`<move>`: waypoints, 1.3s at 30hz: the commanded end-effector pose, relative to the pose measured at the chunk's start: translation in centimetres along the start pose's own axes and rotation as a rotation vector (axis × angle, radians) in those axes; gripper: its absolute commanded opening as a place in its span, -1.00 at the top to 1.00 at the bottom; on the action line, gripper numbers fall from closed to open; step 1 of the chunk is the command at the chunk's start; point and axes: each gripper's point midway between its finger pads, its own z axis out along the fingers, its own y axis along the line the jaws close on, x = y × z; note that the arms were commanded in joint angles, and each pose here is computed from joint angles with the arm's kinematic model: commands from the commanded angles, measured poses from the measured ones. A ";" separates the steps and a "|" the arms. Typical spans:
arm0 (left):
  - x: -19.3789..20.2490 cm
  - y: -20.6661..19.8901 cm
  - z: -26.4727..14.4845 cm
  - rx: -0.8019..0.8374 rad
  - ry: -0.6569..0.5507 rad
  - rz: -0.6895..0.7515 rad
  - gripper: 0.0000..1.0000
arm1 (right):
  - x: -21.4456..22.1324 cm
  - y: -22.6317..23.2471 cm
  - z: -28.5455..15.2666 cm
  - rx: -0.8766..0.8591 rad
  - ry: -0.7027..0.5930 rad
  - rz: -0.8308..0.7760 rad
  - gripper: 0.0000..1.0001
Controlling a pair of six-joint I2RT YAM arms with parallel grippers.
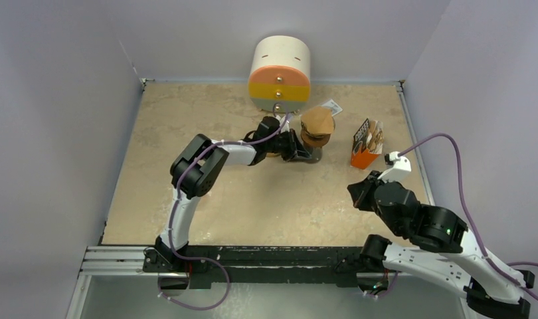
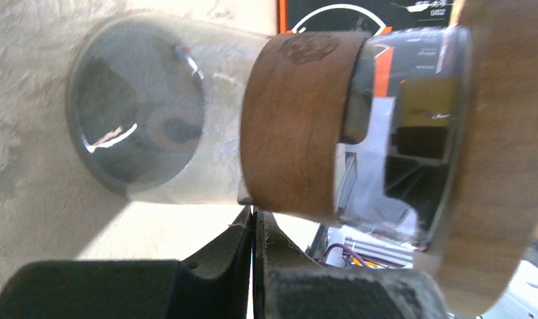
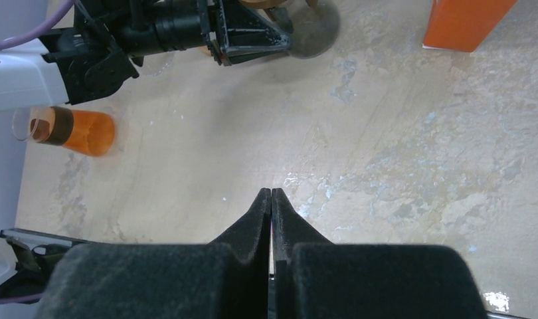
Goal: Place the coffee filter in the dripper
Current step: Move the coffee server to the center of the board.
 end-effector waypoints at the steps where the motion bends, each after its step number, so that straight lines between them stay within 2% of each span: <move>1: -0.1 -1.6 -1.9 -0.007 -0.009 0.058 1.00 | -1.7 -0.4 -0.7 0.018 -0.058 0.026 1.00; 8: 1.7 -4.3 -6.8 -0.082 0.027 0.141 1.00 | -2.0 0.3 0.0 0.037 -0.052 -0.029 0.99; 12: 2.7 -5.5 -10.6 -0.173 0.041 0.203 0.98 | -2.5 1.1 0.7 0.045 -0.063 -0.073 0.90; 16: 3.4 -6.0 -14.5 -0.295 0.058 0.286 0.71 | -2.9 2.2 1.6 0.057 -0.055 -0.140 0.79; 19: 3.3 -6.6 -17.8 -0.389 0.026 0.365 0.52 | -3.0 3.2 2.3 0.061 -0.041 -0.185 0.61; 23: 2.6 -7.1 -22.6 -0.529 -0.060 0.466 0.29 | -2.9 4.2 3.1 0.059 -0.022 -0.240 0.36; 25: 2.2 -7.3 -25.1 -0.596 -0.109 0.501 0.16 | -2.7 4.6 3.6 0.062 -0.006 -0.268 0.16; 28: 1.8 -7.4 -28.6 -0.709 -0.170 0.537 -0.03 | -2.3 5.0 4.2 0.071 0.017 -0.300 0.04; 31: 1.5 -6.6 -32.5 -0.865 -0.219 0.542 -0.16 | -1.9 5.4 4.8 0.072 0.033 -0.321 -0.12; 35: 1.7 -4.8 -37.7 -1.090 -0.257 0.495 -0.25 | -1.4 6.0 5.4 0.060 0.049 -0.336 -0.15; 39: 2.1 -3.5 -40.7 -1.181 -0.280 0.447 -0.41 | -0.9 6.6 6.1 0.049 0.064 -0.345 -0.20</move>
